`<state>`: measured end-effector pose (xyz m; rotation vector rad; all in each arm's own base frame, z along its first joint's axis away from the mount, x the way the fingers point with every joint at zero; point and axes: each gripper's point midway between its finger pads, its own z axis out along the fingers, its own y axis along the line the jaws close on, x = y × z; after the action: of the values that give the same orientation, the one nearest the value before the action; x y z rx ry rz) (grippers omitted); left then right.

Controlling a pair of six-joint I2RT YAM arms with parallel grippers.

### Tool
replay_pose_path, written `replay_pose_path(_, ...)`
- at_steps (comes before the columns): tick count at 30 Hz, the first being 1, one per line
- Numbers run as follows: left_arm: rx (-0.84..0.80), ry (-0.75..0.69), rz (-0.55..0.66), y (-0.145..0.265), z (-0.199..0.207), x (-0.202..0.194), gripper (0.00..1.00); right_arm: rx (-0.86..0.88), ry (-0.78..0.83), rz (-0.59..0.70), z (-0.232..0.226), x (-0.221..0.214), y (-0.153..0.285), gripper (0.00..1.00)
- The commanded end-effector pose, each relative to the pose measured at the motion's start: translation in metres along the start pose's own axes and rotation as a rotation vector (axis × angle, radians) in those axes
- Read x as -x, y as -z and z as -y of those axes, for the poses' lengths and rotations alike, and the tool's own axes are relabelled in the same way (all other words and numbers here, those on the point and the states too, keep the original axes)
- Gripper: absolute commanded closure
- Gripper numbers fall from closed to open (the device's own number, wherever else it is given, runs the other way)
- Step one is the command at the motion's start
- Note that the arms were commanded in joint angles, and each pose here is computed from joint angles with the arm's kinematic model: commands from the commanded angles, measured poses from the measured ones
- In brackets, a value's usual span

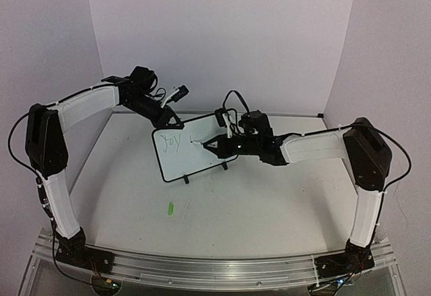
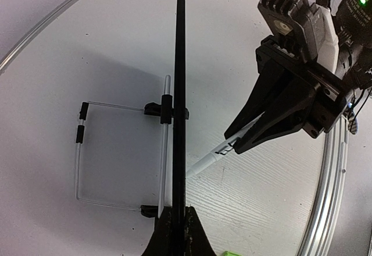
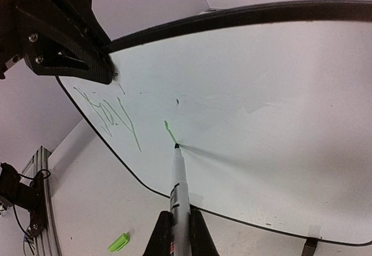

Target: Write a sentence on the whiteboard

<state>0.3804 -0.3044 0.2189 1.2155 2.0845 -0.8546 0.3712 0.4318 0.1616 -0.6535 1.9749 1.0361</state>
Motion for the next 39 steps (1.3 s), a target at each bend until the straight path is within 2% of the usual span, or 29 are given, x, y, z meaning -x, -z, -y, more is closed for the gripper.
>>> replay_pose_path(1,-0.060,-0.021,0.001,-0.002,0.014,0.003,1.00,-0.032,-0.001,0.039,0.011,0.010,-0.002,1.00)
replay_pose_path(9,-0.055,-0.019,-0.004,-0.003,0.012,0.002,1.00,0.089,0.036,0.067,-0.023,0.026,0.020,1.00)
replay_pose_path(15,-0.049,-0.017,-0.005,-0.003,0.011,0.002,1.00,0.096,0.048,0.117,-0.032,0.044,0.034,1.00)
replay_pose_path(39,-0.055,-0.016,-0.002,-0.003,0.011,0.003,1.00,0.069,0.028,0.116,-0.018,0.046,0.008,1.00)
